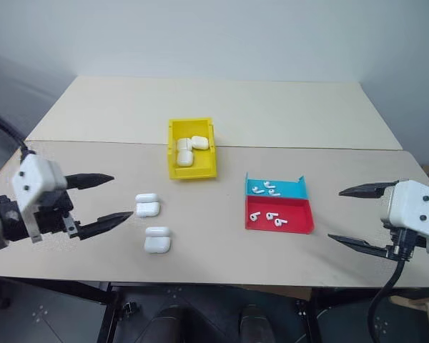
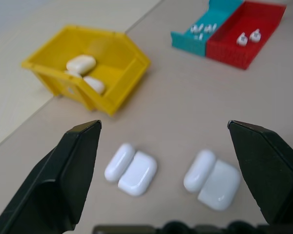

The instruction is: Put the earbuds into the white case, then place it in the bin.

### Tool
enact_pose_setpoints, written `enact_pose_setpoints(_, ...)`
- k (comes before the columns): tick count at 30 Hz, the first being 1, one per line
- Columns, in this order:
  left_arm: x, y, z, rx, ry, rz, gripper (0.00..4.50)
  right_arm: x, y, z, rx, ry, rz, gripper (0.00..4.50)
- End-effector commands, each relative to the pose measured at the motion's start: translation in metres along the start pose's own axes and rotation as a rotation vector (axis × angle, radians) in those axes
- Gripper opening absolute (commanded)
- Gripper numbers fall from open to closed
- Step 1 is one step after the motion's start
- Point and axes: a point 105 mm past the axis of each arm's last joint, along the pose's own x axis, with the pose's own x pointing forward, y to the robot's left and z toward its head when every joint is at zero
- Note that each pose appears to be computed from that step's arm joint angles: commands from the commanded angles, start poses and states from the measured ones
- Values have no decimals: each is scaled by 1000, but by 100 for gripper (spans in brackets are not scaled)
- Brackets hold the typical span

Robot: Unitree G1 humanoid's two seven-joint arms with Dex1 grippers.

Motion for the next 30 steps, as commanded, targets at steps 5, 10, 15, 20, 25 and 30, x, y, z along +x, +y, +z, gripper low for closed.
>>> enact_pose_setpoints(5,19,8,-16,-161,271,151,450,-5,0,8,-6,16,-38,447)
enact_pose_setpoints(10,36,12,-17,-283,263,225,450,-4,2,5,22,38,-38,447)
enact_pose_setpoints(15,44,24,-16,-369,279,333,450,-1,-1,6,30,40,-32,447)
enact_pose_setpoints(20,49,15,-13,-558,358,394,450,7,-10,2,42,58,-56,447)
enact_pose_setpoints(25,55,22,-15,-666,338,574,450,10,-7,0,56,61,-52,447)
enact_pose_setpoints(30,70,15,-13,-784,320,609,450,12,-4,-2,67,65,-51,447)
